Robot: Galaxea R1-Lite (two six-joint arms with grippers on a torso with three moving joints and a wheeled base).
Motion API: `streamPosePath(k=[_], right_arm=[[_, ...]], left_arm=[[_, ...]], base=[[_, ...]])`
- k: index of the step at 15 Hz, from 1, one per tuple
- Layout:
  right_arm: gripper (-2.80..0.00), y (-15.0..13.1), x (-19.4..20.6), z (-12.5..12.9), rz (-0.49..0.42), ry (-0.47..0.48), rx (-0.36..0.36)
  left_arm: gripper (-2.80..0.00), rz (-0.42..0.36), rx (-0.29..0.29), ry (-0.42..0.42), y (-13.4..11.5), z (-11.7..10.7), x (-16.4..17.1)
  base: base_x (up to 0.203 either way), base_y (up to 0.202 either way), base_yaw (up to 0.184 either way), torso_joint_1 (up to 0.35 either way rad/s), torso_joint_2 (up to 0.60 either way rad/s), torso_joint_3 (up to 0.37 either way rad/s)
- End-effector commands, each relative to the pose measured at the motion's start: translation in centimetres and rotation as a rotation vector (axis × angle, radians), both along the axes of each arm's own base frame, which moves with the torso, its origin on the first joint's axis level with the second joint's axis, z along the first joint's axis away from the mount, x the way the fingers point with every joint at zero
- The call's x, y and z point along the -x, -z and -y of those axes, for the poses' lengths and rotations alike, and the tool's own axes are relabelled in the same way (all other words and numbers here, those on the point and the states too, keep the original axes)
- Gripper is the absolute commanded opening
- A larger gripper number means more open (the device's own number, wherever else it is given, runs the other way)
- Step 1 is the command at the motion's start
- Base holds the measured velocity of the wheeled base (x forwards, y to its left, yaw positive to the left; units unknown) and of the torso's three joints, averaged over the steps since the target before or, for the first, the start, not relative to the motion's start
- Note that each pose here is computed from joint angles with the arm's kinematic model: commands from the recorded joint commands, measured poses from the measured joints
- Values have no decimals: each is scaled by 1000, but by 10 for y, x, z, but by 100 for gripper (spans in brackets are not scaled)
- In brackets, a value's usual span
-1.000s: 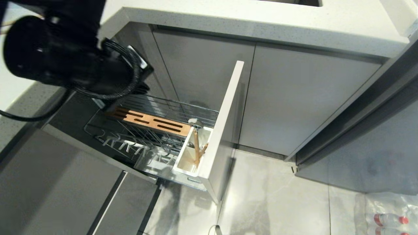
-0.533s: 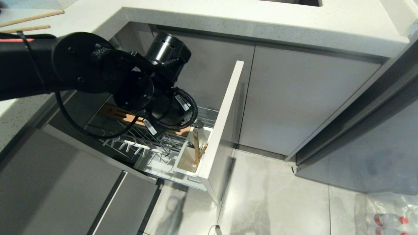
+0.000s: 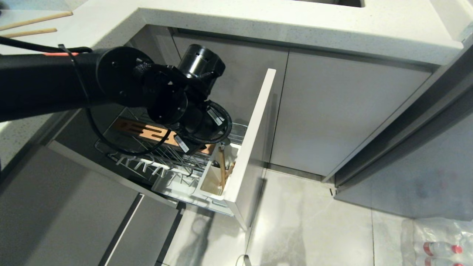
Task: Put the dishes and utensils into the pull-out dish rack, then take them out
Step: Take the spoon out of the cupboard
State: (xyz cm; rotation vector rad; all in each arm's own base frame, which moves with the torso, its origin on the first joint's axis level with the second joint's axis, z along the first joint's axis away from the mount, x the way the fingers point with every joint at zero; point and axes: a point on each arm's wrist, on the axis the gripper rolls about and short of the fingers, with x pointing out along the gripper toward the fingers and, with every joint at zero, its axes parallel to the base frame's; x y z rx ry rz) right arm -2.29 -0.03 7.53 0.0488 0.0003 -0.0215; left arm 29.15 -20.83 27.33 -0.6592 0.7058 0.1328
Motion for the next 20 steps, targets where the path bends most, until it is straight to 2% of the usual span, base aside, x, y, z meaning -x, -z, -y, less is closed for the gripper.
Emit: streamPosePath(k=[1,8,14,20], right_arm=[[-280,0,0,0,-2,0,0],[-280,0,0,0,-2,0,0],[-280,0,0,0,-2,0,0],[-280,0,0,0,-2,0,0]], left_arm=[[0,-24,-14,-12,11,3,-8],[0,-49,27,-67,24,10,-28],[0,-64,34,-82,33,15,-34],[0,-99,62,-42,38,18,-37]], base=[[0,0,0,0,0,0],[0,0,0,0,0,0],[0,0,0,0,0,0],[0,0,0,0,0,0]])
